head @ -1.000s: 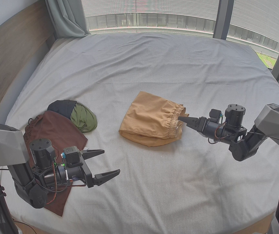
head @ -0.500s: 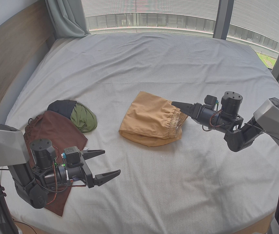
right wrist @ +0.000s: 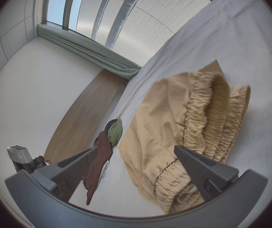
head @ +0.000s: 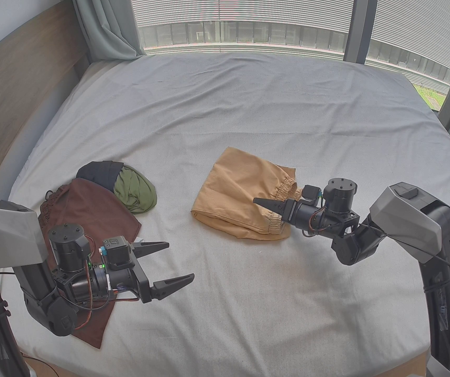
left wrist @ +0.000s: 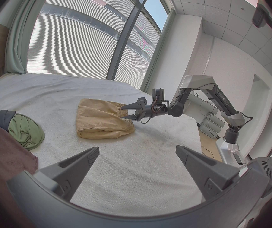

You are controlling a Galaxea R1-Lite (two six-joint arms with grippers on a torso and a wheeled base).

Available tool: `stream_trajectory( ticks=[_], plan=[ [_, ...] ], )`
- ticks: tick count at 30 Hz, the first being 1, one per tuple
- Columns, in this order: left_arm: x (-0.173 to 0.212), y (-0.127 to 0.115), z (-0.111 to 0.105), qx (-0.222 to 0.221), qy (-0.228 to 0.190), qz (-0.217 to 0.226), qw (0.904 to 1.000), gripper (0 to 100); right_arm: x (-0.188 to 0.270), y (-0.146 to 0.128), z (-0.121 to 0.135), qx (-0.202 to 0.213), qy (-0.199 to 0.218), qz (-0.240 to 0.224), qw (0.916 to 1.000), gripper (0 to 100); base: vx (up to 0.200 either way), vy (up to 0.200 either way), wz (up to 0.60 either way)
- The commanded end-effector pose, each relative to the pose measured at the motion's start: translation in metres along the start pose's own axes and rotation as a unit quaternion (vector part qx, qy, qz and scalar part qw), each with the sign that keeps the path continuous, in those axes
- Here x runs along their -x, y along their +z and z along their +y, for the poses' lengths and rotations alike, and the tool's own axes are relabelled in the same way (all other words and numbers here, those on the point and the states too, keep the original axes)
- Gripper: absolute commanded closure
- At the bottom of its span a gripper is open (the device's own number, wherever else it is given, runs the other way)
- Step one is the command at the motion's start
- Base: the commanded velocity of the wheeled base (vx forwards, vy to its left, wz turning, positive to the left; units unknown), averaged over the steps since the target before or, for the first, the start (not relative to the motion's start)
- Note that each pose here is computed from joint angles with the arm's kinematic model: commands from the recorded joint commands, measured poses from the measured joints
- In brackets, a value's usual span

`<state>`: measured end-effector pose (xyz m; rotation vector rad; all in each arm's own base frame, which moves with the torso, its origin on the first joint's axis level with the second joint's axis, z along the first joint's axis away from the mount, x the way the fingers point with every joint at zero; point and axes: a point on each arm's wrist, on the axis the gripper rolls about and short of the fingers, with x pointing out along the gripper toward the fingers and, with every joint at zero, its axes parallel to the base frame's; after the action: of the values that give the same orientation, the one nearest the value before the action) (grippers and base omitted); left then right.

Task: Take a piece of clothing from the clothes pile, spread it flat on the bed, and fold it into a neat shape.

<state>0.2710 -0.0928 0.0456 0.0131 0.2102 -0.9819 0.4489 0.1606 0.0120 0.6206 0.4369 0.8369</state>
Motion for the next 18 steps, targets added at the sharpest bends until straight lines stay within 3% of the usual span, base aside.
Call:
stream_trajectory(
  ticks=[1,10,18],
  plan=[
    [0.000,-0.001,0.000,0.000,0.000,0.001,1.0000,0,-0.006,-0.026,-0.020,-0.016,-0.015,0.025,0.9995,0,0.000,0.000,0.00],
    [0.000,0.000,0.000,-0.001,0.000,-0.001,1.0000,0,-0.004,-0.019,-0.012,-0.005,-0.005,0.013,0.9999,0,0.000,0.000,0.00],
    [0.001,0.011,-0.005,-0.011,-0.006,-0.016,0.9998,0,0.039,0.030,0.061,0.050,0.025,-0.038,0.9977,0,0.000,0.000,0.00]
  ],
)
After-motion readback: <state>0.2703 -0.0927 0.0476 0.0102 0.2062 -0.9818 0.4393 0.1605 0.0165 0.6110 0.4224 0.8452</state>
